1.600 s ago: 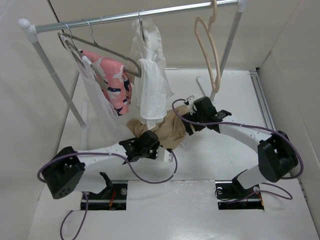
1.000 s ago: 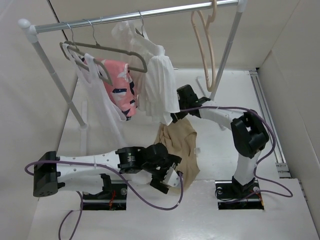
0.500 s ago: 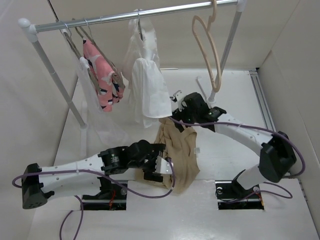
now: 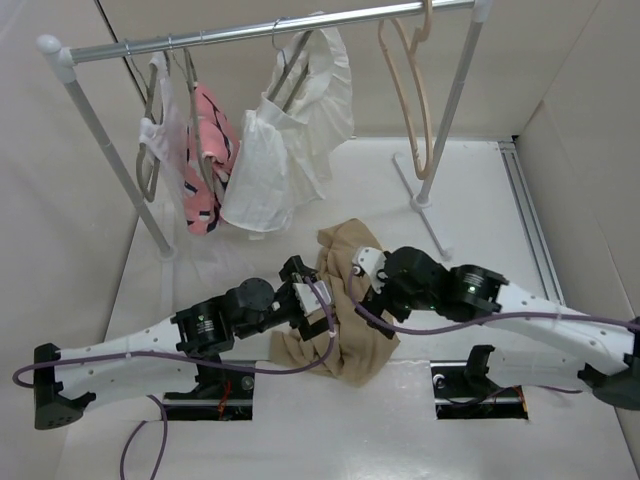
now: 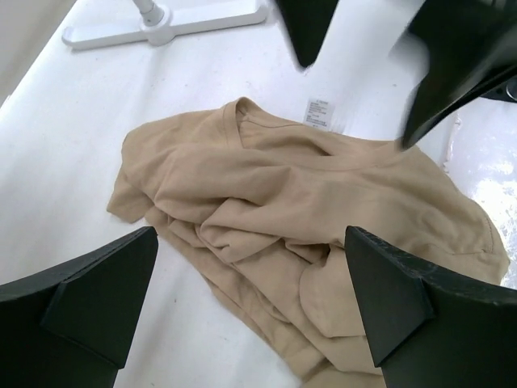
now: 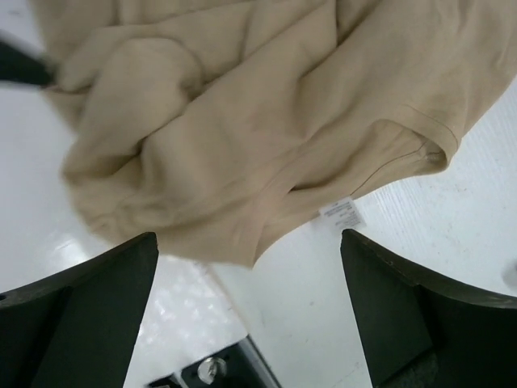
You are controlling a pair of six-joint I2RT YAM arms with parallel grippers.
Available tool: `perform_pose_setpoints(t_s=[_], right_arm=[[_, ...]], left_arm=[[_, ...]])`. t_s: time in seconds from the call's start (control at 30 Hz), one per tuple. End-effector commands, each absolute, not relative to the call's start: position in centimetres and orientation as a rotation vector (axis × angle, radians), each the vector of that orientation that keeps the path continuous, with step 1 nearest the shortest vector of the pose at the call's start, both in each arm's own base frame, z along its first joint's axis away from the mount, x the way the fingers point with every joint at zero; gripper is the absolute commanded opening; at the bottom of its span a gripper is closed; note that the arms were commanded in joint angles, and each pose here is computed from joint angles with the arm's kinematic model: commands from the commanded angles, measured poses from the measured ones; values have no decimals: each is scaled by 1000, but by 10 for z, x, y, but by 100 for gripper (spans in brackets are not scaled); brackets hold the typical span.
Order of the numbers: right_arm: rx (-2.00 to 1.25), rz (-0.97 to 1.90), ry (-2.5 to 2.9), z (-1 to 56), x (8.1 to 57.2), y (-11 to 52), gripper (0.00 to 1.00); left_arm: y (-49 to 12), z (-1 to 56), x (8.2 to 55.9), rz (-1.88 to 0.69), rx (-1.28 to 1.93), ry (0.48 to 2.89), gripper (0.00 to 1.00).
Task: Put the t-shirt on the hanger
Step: Move the tshirt to the center of the board, then grab a hanger with the right arm
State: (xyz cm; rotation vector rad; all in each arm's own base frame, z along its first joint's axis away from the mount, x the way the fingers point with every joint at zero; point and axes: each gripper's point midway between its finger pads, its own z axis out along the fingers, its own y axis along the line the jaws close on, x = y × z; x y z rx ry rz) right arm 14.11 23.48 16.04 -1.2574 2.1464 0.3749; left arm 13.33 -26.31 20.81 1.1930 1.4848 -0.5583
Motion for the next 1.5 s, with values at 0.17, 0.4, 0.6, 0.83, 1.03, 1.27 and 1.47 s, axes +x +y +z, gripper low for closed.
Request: perform_pose_setpoints(t_s=[0.17,0.4,0.6,0.83,1.03,1.27,1.47], right_arm=[[-1176,837,1787,340,72,224,100],[-861,531,1549,484,143,206,100],[-331,112,1497,569,211,137,100],[-324,-13,1515,566,273,130,100],[-409,41,1547,546,336,148,100],[-458,85,1535,529,391,154,87],[-527,152,1541,508,405,165,9]], left_arm=[[-256,205,144,-529,1093,1503,100],[-258,199,154,-468,1076,1503,100],[-256,200,157,-424,1105,1475,100],[-258,200,151,-457,1141,1455,100],[-260,202,148,-478,1147,1443,100],[-254,202,149,-476,1130,1439,100],[-250,199,149,-473,1134,1447,100]])
